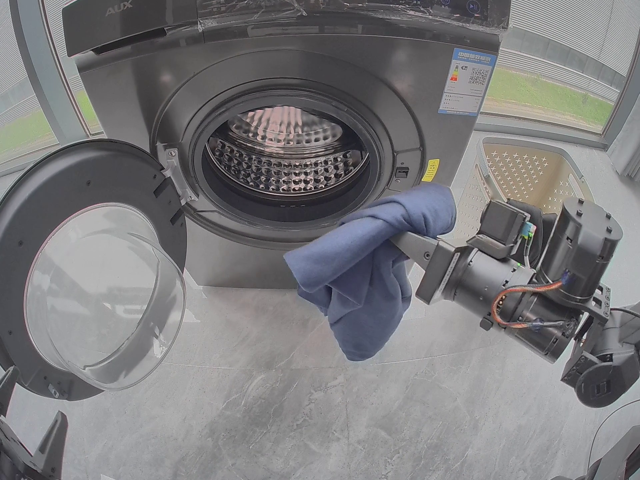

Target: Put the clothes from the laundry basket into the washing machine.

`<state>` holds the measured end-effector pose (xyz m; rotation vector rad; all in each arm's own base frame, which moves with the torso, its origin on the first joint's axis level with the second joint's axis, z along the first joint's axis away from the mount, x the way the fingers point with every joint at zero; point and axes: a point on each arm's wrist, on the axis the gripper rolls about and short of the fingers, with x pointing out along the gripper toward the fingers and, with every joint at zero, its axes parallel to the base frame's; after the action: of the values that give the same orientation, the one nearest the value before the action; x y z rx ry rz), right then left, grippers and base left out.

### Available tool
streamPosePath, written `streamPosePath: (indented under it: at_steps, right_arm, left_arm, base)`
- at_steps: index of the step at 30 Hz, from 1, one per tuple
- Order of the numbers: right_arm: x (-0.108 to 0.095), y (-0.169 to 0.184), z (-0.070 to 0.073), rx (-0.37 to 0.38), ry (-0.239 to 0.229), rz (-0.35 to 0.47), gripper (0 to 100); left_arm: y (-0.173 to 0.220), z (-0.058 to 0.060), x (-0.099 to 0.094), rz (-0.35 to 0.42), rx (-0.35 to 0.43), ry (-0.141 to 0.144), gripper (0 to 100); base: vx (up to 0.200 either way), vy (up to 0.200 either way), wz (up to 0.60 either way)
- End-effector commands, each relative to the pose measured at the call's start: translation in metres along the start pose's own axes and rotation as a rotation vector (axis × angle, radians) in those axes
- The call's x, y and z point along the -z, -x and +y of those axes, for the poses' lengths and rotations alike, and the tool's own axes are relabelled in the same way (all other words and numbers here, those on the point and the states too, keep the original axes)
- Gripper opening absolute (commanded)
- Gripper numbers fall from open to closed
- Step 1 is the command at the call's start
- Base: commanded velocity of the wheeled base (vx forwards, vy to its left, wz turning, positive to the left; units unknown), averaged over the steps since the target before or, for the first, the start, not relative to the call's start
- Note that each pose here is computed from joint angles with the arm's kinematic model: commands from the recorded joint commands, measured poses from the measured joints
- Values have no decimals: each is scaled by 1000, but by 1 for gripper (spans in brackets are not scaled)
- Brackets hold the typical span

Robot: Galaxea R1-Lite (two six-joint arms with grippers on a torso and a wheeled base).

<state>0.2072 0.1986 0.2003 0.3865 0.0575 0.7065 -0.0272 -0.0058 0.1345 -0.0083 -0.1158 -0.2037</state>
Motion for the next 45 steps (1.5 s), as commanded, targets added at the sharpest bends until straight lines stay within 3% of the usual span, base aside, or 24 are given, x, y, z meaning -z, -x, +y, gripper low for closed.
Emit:
streamPosePath:
  at_steps: [1,4,8,15,18,22,28,29,35,45]
  right_arm:
    - [4,-30,1,-19,-20,-31,0]
    - [0,-39,3,-32,-22,-68,0]
    - [-3,-52,6,-42,-28,-96,0]
    - [0,-74,8,-35,-53,-113,0]
    - [-1,-84,9,-11,-60,-147,0]
    - [-3,-85,10,-3,-61,-160,0]
    - [-4,-82,9,1,-63,-162,0]
    - [-4,-81,8,8,-63,-165,0]
    - [-6,-76,11,2,-63,-163,0]
    - [-4,-75,17,-13,-67,-159,0]
  left_arm:
    - [-42,6,-6,223,136,60,100]
    - [-64,11,-6,282,163,36,100]
    - [-90,13,-6,320,248,44,100]
    - [-123,-2,-2,423,463,59,100]
    - [-146,-10,3,460,519,58,100]
    - [-180,-19,17,493,554,52,100]
    - [-215,-29,33,478,593,50,100]
    - [-226,-39,41,486,629,47,100]
    - [-249,-60,58,533,678,55,100]
    - [-270,-68,74,580,678,76,100]
  base:
    - [0,0,0]
    - [0,0,0]
    - [0,0,0]
    - [0,0,0]
    - [0,0,0]
    - [0,0,0]
    - [0,0,0]
    - [0,0,0]
    - [0,0,0]
    - [0,0,0]
